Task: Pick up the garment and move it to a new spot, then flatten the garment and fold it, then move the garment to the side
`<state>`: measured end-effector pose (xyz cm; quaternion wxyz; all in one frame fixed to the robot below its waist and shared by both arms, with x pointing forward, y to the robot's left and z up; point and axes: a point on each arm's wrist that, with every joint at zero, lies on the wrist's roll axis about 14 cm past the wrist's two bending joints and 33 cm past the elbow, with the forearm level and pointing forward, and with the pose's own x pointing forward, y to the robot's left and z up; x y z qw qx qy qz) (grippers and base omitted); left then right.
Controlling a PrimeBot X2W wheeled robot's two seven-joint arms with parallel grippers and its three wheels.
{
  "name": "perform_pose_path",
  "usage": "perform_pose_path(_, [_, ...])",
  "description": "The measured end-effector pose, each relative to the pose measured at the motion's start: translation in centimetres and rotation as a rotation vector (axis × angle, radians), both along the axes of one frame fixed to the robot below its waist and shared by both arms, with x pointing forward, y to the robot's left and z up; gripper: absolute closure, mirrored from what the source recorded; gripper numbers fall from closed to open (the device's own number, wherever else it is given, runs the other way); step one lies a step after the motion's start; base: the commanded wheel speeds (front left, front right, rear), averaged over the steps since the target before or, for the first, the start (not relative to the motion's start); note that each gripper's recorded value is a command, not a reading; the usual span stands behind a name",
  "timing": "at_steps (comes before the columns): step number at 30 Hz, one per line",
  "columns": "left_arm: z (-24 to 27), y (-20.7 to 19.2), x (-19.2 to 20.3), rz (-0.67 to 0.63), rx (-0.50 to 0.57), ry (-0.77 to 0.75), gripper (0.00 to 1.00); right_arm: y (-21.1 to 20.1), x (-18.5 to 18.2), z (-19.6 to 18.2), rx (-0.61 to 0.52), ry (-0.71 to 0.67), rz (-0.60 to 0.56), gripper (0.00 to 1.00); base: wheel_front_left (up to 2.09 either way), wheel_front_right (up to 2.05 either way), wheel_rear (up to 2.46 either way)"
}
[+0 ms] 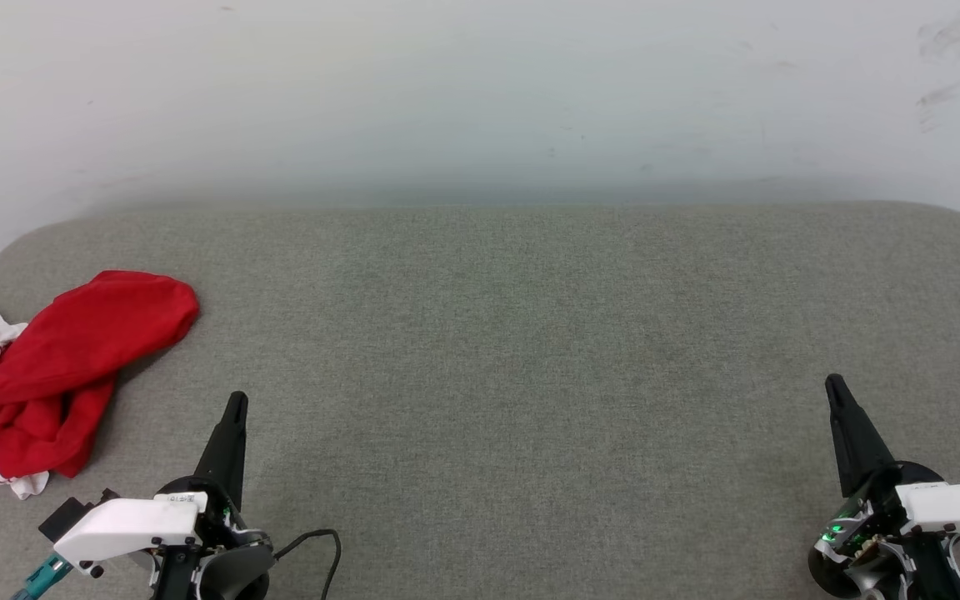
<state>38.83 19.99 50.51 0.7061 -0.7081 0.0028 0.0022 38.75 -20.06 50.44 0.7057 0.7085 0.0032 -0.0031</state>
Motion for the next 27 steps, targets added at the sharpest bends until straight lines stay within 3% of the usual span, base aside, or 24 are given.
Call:
perform_pose_path(16, [0.0,0.0,0.0,0.0,0.0,0.0,1.0,0.0,0.0,0.0,0.0,0.0,0.0,1.0,0.0,0.0,0.0])
perform_pose_path(17, [0.0,0.0,0.0,0.0,0.0,0.0,0.0,0.0,0.0,0.0,0.0,0.0,0.0,0.0,0.0,0.0,0.0])
perform_pose_path(22, [-2.3,-0.1,-1.0,0.002,-0.006,0.067,0.0,-0.1,-1.2,-2.4,0.004,0.072,-0.007,0.0,0.0,0.0,0.0])
perform_pose_path(27, [-2.0,0.1,-1.0,0.021,0.015,0.059,0.0,-0.3,-1.3,-2.6,-0.027,0.078,-0.021,0.0,0.0,0.0,0.0])
